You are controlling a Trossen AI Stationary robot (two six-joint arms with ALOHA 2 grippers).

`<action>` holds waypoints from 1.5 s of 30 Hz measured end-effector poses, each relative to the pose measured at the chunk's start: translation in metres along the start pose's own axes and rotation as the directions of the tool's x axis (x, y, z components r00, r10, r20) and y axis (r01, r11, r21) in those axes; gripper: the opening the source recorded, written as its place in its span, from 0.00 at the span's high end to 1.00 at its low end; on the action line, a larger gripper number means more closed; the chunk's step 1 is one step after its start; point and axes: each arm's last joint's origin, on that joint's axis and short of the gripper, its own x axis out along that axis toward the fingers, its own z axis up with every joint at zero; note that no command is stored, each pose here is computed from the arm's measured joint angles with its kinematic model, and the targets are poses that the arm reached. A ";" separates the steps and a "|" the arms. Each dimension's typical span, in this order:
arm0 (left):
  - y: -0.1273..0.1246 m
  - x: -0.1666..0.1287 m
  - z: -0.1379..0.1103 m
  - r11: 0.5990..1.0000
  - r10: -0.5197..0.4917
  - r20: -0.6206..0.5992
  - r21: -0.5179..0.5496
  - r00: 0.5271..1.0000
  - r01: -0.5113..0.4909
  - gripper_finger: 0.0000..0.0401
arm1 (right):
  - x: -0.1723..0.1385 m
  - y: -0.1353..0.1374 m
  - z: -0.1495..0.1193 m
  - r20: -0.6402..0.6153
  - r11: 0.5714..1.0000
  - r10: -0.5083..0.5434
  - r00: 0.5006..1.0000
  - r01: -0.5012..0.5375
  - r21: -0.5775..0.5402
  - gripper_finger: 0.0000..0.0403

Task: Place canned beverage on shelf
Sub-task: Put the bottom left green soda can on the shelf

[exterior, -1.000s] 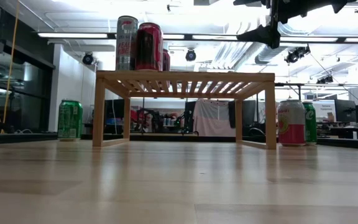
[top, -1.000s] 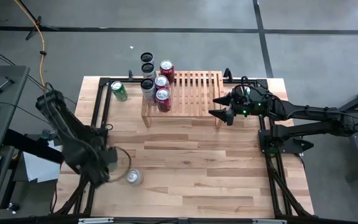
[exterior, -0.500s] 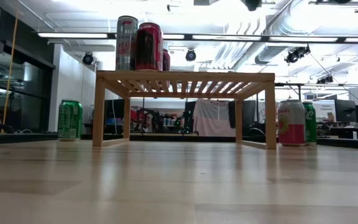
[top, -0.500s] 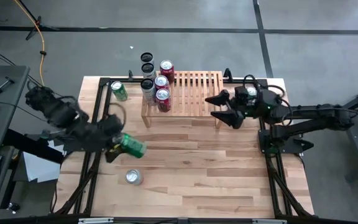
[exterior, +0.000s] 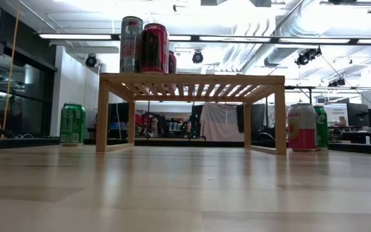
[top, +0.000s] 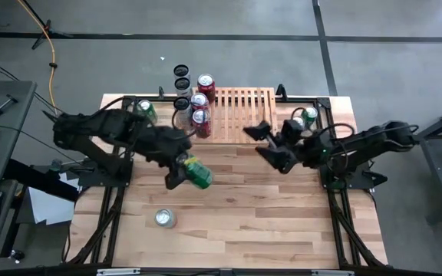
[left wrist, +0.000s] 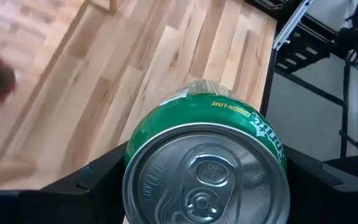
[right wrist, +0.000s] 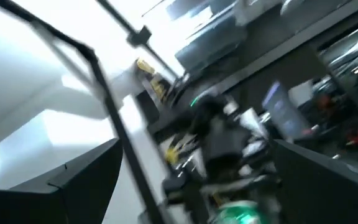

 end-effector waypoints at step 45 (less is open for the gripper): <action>0.020 0.039 0.039 0.974 0.226 0.104 -0.026 0.969 -0.224 0.28 | 0.092 -0.025 -0.055 -0.644 0.820 -0.565 0.515 0.267 -0.506 0.02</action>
